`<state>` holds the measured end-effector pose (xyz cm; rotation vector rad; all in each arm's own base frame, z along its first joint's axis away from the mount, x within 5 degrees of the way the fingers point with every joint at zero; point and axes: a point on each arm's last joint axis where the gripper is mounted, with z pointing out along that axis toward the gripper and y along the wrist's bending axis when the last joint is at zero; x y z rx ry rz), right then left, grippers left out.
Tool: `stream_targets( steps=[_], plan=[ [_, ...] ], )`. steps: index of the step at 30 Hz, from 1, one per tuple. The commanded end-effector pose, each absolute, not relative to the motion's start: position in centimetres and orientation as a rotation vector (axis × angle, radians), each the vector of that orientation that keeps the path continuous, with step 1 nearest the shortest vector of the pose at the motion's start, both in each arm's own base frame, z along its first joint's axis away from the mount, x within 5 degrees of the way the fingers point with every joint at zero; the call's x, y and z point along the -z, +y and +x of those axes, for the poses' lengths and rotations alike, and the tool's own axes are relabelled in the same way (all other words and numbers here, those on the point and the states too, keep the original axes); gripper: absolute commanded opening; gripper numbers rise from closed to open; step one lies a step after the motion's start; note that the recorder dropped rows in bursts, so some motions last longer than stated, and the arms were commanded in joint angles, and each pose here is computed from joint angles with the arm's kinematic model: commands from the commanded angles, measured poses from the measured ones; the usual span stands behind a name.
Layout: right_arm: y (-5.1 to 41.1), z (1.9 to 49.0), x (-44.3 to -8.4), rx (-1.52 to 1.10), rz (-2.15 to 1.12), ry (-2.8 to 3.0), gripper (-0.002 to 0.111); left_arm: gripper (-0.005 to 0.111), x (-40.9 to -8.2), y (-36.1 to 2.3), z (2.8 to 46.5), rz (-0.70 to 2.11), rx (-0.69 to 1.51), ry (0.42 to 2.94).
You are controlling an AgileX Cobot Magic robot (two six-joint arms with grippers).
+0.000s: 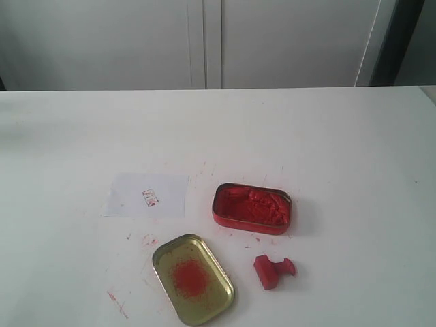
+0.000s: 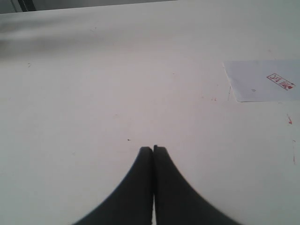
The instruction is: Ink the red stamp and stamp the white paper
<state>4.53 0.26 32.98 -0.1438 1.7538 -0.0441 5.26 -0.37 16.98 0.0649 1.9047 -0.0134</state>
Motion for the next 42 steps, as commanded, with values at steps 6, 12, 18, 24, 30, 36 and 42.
stream_targets(
  steps=[6, 12, 18, 24, 30, 36, 42],
  plan=[
    [0.2, 4.5, -33.0, 0.065, -0.148, 1.74, 0.0, 0.0, -16.9, -0.4, 5.3, 0.061, 0.017, 1.901],
    [0.2, 4.5, -33.0, 0.065, -0.148, 1.74, 0.0, 0.0, -16.9, -0.4, 5.3, 0.061, 0.017, 1.901],
    [0.1, 3.5, -33.2, 0.067, -0.144, 1.689, 0.0, 0.0, -16.9, -0.4, 5.3, 0.061, 0.017, 1.901],
    [0.1, 1.4, -31.7, 0.069, -0.137, 1.605, 0.0, 0.0, -16.9, -0.4, 5.3, 0.061, 0.017, 1.901],
    [0.1, 1.9, -29.1, 0.066, -0.139, 1.65, 0.0, 0.0, -16.9, -0.4, 5.3, 0.06, 0.017, 1.899],
    [0.1, 2.4, -27.9, 0.065, -0.142, 1.691, 0.0, 0.0, -16.9, -0.4, 5.3, 0.06, 0.017, 1.899],
    [0.1, 2.7, -27.3, 0.065, -0.143, 1.7, 0.0, 0.0, -16.9, -0.4, 5.3, 0.06, 0.017, 1.899]
  ],
)
